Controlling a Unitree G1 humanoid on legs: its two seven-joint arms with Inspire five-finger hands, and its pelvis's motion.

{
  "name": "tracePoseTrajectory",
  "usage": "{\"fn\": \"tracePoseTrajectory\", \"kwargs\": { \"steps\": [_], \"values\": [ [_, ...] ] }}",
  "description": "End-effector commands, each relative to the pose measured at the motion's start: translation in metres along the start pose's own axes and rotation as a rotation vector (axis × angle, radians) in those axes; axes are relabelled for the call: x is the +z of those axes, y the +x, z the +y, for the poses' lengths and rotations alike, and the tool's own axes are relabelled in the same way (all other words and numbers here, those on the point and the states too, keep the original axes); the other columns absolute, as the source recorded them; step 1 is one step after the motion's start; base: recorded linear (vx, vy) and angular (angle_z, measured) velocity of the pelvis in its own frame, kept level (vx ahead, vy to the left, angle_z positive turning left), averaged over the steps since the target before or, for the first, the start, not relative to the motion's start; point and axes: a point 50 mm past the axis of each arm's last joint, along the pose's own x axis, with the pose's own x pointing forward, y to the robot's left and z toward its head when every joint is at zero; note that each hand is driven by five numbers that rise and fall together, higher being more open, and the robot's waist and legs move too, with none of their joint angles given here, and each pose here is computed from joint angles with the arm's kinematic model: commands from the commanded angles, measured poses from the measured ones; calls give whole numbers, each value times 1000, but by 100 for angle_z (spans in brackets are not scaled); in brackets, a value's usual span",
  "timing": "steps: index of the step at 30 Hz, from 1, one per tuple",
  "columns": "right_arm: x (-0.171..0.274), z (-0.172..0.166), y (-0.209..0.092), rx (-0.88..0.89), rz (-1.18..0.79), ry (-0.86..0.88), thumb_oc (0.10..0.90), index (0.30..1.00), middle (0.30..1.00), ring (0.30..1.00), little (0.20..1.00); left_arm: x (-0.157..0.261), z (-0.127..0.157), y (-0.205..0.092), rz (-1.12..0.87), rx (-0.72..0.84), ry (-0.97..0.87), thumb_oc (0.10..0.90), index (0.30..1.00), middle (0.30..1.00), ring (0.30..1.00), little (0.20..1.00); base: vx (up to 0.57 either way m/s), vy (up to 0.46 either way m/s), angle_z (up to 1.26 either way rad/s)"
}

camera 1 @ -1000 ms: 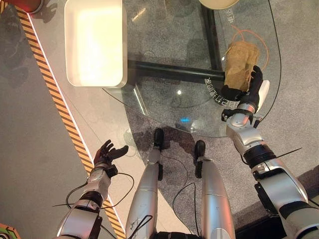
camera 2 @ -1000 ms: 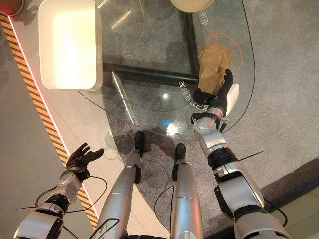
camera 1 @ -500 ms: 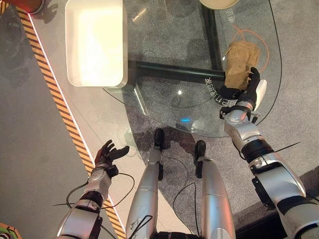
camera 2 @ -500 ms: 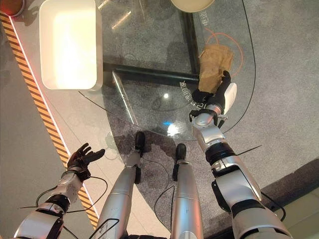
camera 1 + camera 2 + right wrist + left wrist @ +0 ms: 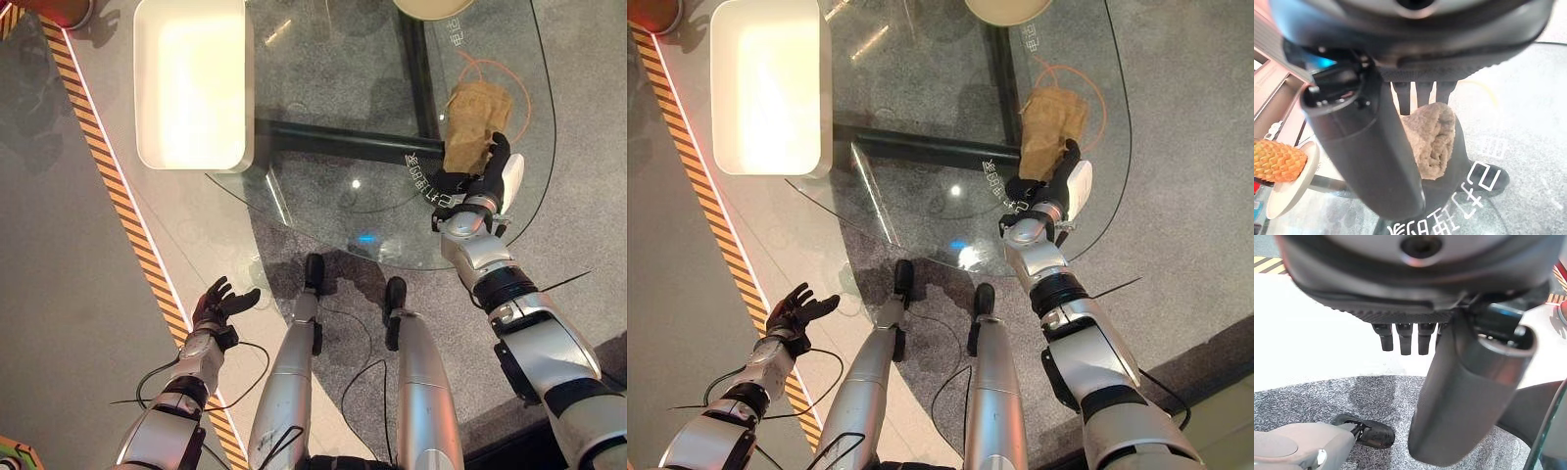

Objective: Wipe the table with a cloth and put it in the basket.

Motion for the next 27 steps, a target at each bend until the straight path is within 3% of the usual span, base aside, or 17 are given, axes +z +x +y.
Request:
{"fn": "tracePoseTrajectory", "kwargs": {
  "steps": [1, 27],
  "values": [
    [45, -14, 12, -85, -170, -7, 800, 900, 900, 900, 900, -2, 9, -1, 7, 35, 29, 800, 900, 900, 900, 900, 0, 0, 0],
    [42, -23, 24, -129, -161, -147, 800, 900, 900, 900, 900, 0, 9, 1, 14, 18, 41, 800, 900, 900, 900, 900, 1, -1, 0]
  ]
}}
